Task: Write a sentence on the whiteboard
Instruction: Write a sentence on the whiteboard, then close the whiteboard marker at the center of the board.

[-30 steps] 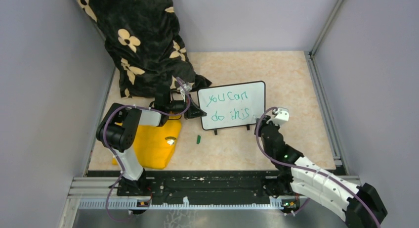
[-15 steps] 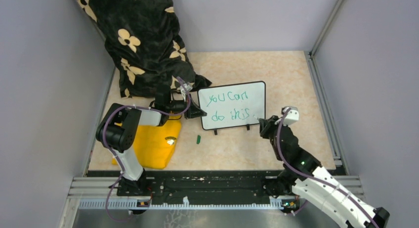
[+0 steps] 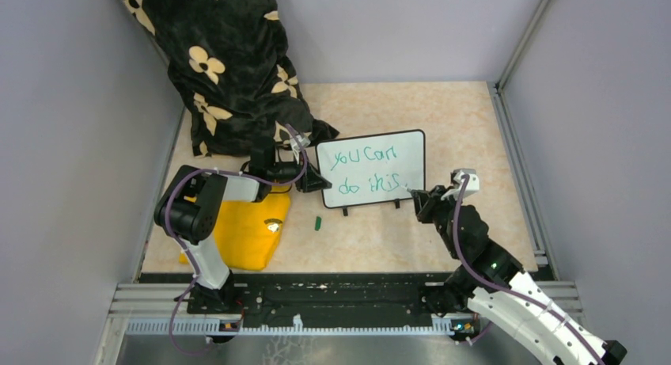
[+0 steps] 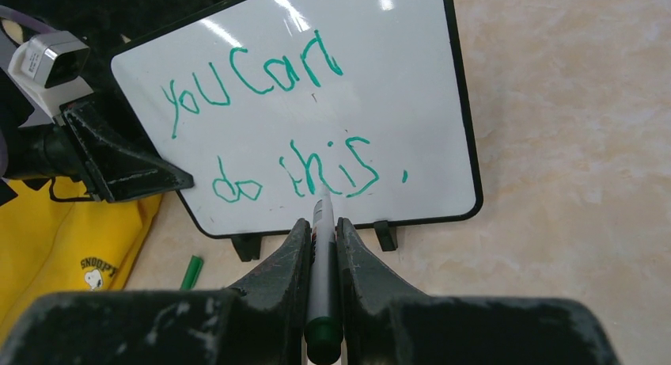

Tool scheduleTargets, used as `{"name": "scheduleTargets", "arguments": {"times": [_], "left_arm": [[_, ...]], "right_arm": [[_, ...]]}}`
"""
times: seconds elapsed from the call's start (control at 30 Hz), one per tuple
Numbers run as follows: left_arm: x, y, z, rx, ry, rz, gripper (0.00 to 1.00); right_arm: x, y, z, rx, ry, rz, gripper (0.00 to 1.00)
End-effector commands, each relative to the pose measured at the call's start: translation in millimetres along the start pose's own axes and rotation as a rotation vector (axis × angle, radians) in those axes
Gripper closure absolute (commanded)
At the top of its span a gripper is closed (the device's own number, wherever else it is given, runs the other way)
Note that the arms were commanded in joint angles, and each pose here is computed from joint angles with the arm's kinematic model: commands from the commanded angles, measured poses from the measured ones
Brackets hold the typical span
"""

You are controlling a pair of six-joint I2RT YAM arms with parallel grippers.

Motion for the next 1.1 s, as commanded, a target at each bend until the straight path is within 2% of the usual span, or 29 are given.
{"name": "scheduleTargets", "arguments": {"times": [0.0,0.1,0.27,0.33,0.37,0.47,0.6,0.67,0.73,0.83,0.9,1.07], "left_arm": [[-8.6,-1.4,2.5,0.058,-0.005,0.019,0.55],[-5.5,-3.1,0.1,0.067,0.006,0.009,0.47],[2.0,-8.0,-6.1,0.101,0.031,-0.017,0.15],[4.9,-13.9,-9.0,0.143,0.037,-0.03,0.09],[6.8,-18.5,-11.5,0.166,0.039,-0.039,0.03],[19.6,-31.2,-22.4,0.279,0.046,-0.063,0.01],[45.6,-54.4,-40.9,0.476,0.066,-0.154,0.01],[52.0,-67.9,-45.6,0.637,0.0,-0.231,0.01],[58.4,-85.2,-42.4,0.897,-0.116,-0.319,0.01],[68.7,-102.0,-45.6,1.124,-0.254,-0.332,0.01],[73.3,-103.9,-54.8,1.114,-0.263,-0.348,0.01],[76.5,-110.3,-83.2,0.996,-0.278,-0.516,0.01]], "right_arm": [[25.9,-3.0,10.0,0.059,0.019,-0.081,1.0],[25.7,-2.8,9.3,0.055,0.009,-0.084,1.0],[26.8,-3.4,9.6,0.062,0.002,-0.086,1.0],[28.0,-3.6,9.0,0.054,-0.002,-0.091,1.0],[29.5,-4.5,8.9,0.053,-0.001,-0.095,1.0],[31.8,-6.5,8.6,0.059,0.004,-0.113,1.0],[33.0,-8.7,9.6,0.089,0.015,-0.137,1.0],[32.6,-8.8,10.5,0.11,0.003,-0.138,1.0],[30.4,-8.1,11.2,0.122,0.0,-0.132,1.0],[28.8,-6.9,13.5,0.146,-0.003,-0.121,1.0],[30.9,-7.2,16.3,0.165,-0.006,-0.114,1.0],[36.8,-6.9,24.2,0.223,-0.025,-0.097,1.0]]}}
Point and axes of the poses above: each gripper's point midway between its finger pads, its own y axis out along the fingers, its own z axis along the line the jaws close on, x = y × z, the point moved 10 cm from there along -y, back along the fingers, and after that the axes turned 3 degrees about -y, right-handed, at the moved point
